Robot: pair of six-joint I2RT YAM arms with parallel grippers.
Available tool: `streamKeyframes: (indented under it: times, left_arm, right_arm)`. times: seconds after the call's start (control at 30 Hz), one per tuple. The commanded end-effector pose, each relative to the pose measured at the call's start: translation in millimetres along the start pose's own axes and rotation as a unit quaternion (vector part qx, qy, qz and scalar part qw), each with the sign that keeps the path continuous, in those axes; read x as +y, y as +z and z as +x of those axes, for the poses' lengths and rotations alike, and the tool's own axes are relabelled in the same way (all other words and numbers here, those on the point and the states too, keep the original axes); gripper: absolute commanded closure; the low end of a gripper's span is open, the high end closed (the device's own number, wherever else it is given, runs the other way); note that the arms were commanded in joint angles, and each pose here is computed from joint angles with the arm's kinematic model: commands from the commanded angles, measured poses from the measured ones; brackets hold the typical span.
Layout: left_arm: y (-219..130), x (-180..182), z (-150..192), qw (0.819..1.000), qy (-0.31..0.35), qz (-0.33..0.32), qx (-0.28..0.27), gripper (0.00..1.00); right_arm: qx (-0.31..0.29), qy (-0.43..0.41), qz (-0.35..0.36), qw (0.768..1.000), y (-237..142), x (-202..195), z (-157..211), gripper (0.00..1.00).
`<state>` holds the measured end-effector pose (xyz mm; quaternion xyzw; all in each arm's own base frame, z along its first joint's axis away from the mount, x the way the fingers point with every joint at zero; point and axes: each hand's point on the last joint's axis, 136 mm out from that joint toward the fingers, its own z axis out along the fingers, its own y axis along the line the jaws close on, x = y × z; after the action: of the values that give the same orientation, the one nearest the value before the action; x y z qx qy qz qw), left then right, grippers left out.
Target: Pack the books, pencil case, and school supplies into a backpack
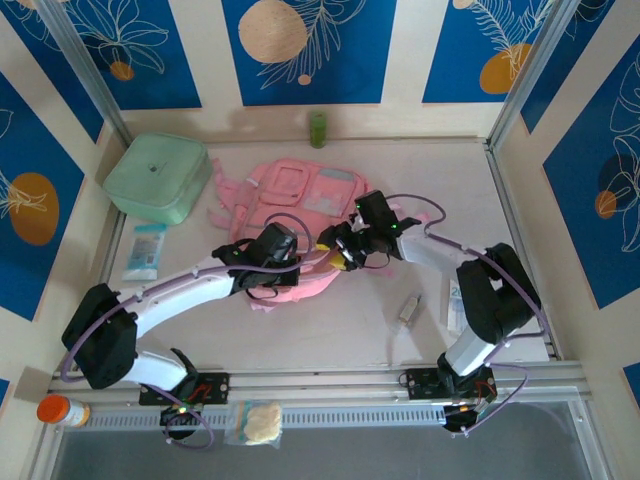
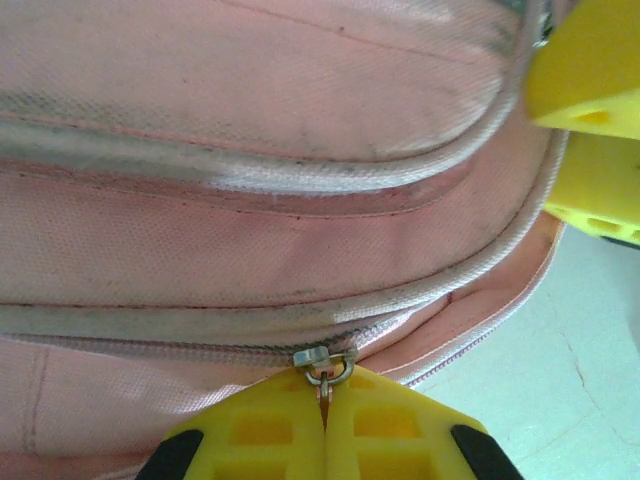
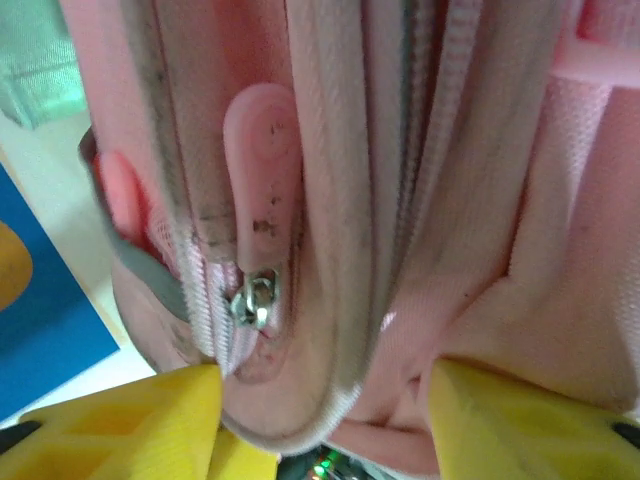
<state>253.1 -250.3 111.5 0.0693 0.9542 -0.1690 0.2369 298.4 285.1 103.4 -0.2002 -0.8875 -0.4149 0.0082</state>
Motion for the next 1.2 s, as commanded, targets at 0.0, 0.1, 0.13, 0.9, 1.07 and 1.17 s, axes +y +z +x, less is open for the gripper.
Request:
streamKeyframes:
  times: [0.0, 0.1, 0.13, 0.9, 1.07, 1.17]
  left_arm:
    - [-7.0, -24.0, -11.2, 0.999, 0.013, 0.047, -0.01, 1.0]
    - [-11.2, -26.2, -11.8, 0.998, 0.02, 0.05, -0.009, 1.0]
    - [-14.0, -25.0, -11.9, 0.999, 0.022, 0.047, -0.011, 1.0]
    - [-28.4, 13.5, -3.2, 0.997, 0.079, 0.004, -0.019, 1.0]
    - [-20.9, -9.8, -13.7, 0.995, 0.092, 0.027, -0.018, 1.0]
    - [-18.4, -17.0, -16.0, 0.995, 0.087, 0.044, -0.026, 1.0]
  right_arm:
    - [-0.037, 0.012, -0.012, 0.999, 15.8, 19.8, -18.3, 0.51]
    - [-0.049, -0.016, 0.007, 0.999, 15.4, 20.9, -20.6, 0.75]
    - [-0.057, -0.024, 0.013, 0.998, 11.7, 19.3, -22.2, 0.8]
    - [-0.078, -0.106, -0.018, 0.991, -86.1, 26.5, -124.8, 1.0]
    - [-0.038, -0.063, -0.065, 0.995, -71.7, 30.5, -97.1, 0.69]
    - [-0.024, -0.052, -0.068, 0.996, -55.1, 34.0, -71.7, 0.54]
